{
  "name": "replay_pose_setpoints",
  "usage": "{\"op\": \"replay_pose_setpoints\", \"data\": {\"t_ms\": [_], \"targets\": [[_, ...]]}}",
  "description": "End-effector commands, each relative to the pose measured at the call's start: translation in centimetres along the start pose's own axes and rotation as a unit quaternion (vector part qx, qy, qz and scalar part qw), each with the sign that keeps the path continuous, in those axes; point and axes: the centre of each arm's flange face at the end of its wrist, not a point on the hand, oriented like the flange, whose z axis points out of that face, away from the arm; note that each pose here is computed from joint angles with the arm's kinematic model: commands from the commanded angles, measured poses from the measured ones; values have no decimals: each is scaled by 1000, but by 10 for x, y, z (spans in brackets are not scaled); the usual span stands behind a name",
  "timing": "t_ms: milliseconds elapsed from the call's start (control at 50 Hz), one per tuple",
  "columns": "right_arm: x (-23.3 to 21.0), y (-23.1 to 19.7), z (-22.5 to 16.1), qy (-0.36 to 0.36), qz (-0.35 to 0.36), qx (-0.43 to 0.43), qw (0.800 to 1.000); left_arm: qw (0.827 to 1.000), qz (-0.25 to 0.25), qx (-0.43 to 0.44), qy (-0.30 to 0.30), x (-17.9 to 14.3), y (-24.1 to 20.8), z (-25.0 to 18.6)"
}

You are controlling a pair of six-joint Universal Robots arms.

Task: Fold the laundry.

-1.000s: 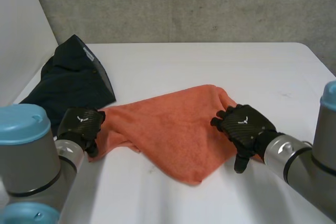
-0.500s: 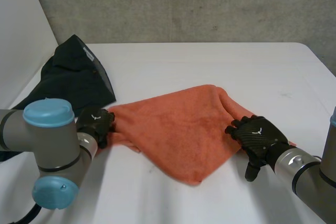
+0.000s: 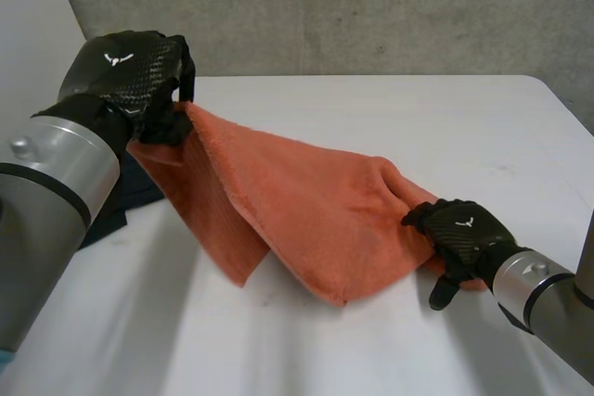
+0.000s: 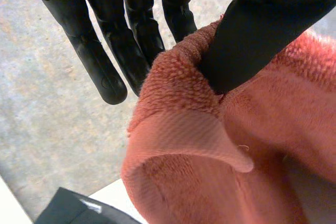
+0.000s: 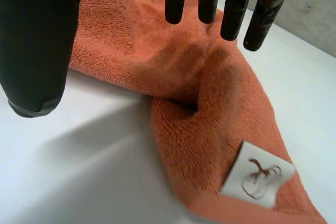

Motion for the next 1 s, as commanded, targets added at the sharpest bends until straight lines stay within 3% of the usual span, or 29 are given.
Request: {"op": "replay_pose_setpoints", "data": {"t_ms": [20, 140, 220, 340, 460, 660, 740, 920, 1000], "targets": [[-18, 2, 4, -32, 51, 17, 998, 999, -30, 9, 19, 6, -14, -9], [-40, -3, 1, -69, 134, 29, 988, 998, -41, 26, 28, 10, -26, -14], [-54, 0, 2, -89, 155, 29, 984, 998, -47, 35, 31, 12, -31, -15], [-73, 3, 8, -107, 147, 45, 982, 997, -54, 43, 36, 15, -37, -17], [-68, 6, 36, -61, 160, 78, 982, 996, -72, 42, 38, 15, -36, -17], [-64, -2, 56, -51, 138, 83, 986, 995, -82, 42, 31, 12, -36, -15], [-61, -28, 28, -64, 79, 82, 992, 995, -81, 45, 25, 8, -38, -17], [27, -120, -61, -6, -149, 50, 988, 997, -76, 20, -8, -12, -21, -13], [51, -157, -80, 16, -160, 61, 985, 997, -73, -4, -8, -11, -5, -14]]}}
